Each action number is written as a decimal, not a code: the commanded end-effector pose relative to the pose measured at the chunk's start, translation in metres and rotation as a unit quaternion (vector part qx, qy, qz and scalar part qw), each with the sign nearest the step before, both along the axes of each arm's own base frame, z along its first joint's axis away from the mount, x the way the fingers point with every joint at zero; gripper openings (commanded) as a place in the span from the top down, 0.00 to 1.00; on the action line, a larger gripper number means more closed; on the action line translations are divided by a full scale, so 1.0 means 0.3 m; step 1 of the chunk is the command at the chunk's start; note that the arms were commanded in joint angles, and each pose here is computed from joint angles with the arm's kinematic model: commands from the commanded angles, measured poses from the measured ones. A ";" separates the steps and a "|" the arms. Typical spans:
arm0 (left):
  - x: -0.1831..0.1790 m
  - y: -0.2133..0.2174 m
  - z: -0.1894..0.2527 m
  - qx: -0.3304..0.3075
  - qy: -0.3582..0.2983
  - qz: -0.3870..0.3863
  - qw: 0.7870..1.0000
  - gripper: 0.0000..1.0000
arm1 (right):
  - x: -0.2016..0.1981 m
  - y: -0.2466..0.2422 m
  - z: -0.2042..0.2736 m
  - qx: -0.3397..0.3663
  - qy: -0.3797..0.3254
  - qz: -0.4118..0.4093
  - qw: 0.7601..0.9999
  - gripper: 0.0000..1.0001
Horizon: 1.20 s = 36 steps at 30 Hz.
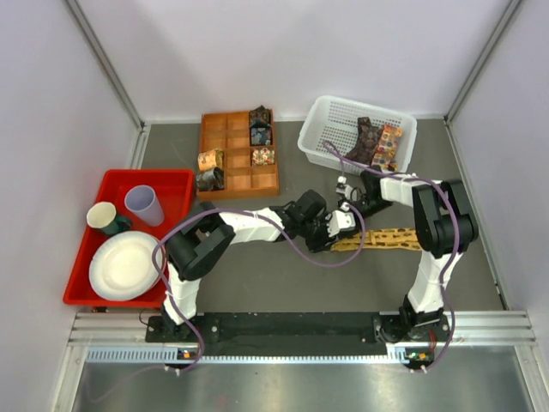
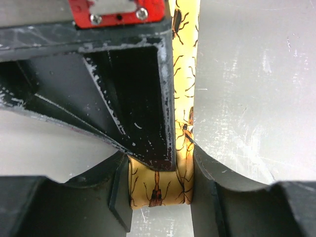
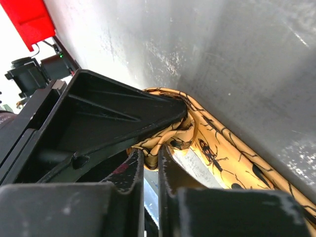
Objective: Roll the ties
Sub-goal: Roll the tie at the center of the board.
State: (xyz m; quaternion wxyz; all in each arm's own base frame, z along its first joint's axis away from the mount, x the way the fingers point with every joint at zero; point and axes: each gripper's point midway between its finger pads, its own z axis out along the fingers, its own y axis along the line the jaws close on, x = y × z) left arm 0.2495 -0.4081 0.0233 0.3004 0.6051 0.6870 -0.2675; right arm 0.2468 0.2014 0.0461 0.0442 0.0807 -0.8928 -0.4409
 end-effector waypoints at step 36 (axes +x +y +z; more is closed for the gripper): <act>0.007 0.058 0.084 -0.163 0.014 -0.031 0.986 0.01 | 0.085 -0.173 -0.150 -0.139 -0.085 -0.002 0.987 1.00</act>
